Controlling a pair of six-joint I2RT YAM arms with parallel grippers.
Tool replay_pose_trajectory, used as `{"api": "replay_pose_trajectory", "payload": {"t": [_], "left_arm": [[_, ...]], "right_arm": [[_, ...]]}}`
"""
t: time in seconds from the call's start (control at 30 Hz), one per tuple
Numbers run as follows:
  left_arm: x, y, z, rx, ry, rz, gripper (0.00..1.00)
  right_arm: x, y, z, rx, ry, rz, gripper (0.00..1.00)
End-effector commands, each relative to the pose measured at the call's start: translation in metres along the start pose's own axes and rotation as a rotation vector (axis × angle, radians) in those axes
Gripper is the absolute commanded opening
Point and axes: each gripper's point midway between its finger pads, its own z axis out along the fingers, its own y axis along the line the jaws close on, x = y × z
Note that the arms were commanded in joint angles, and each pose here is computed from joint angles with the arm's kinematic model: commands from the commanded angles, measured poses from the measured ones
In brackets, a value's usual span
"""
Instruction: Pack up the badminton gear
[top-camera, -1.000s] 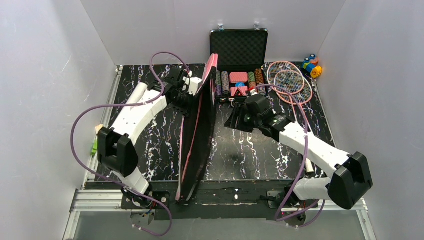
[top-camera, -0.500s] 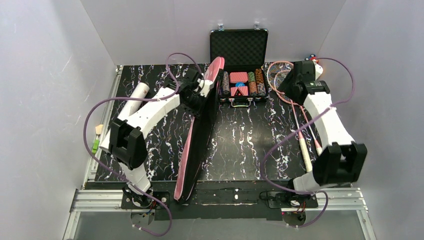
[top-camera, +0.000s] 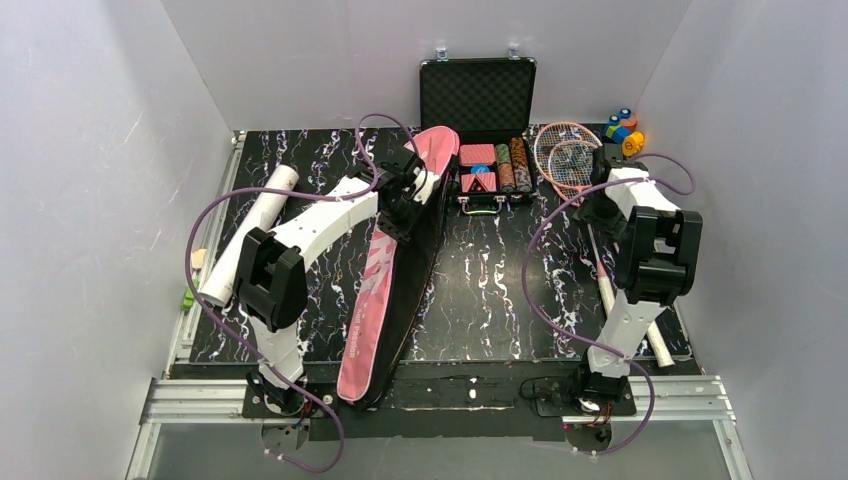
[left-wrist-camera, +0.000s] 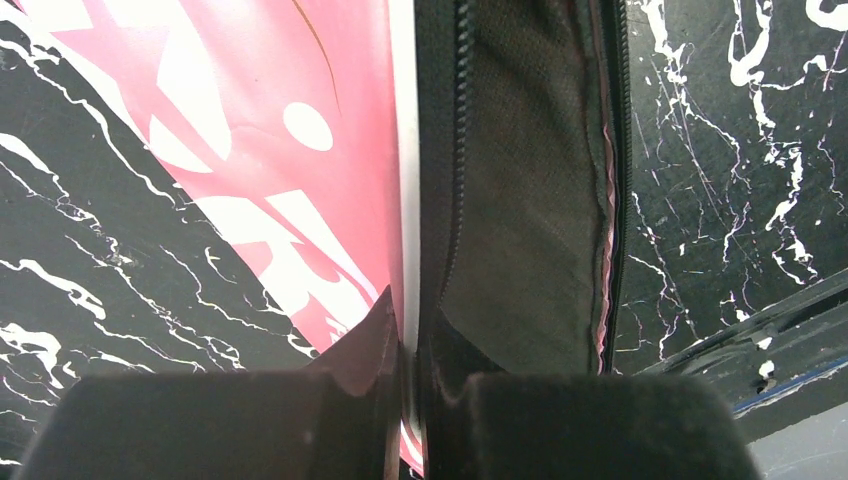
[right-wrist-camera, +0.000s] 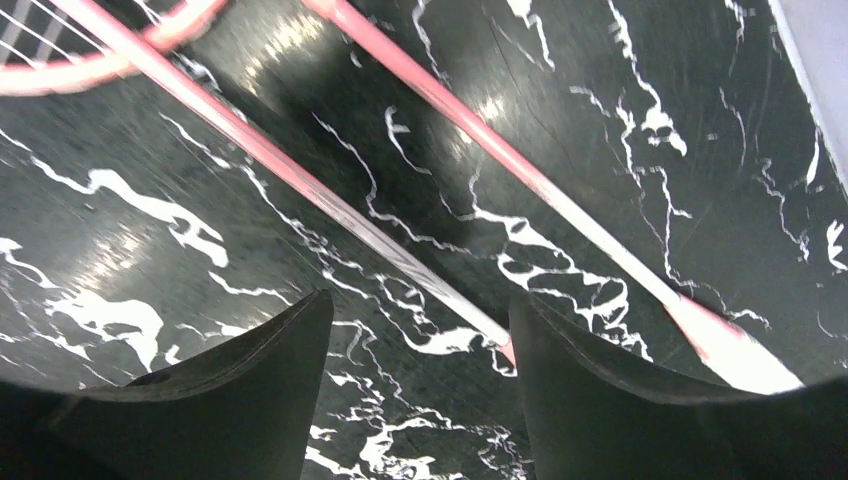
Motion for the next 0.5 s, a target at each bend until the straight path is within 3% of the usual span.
{"api": "replay_pose_trajectory", "payload": {"t": [0.0,0.47], "left_arm": [[-0.016,0.004,-0.027,-0.023,-0.082,0.010,0.00],[-0.019,0.007,-0.036,-0.035,-0.094,0.043,0.00]], "right_arm": [[-0.035,0.008,-0.009,-0.012,-0.071,0.003,0.73],[-0.035,0.020,0.022,-0.020,0.002,0.007,0.60]]}}
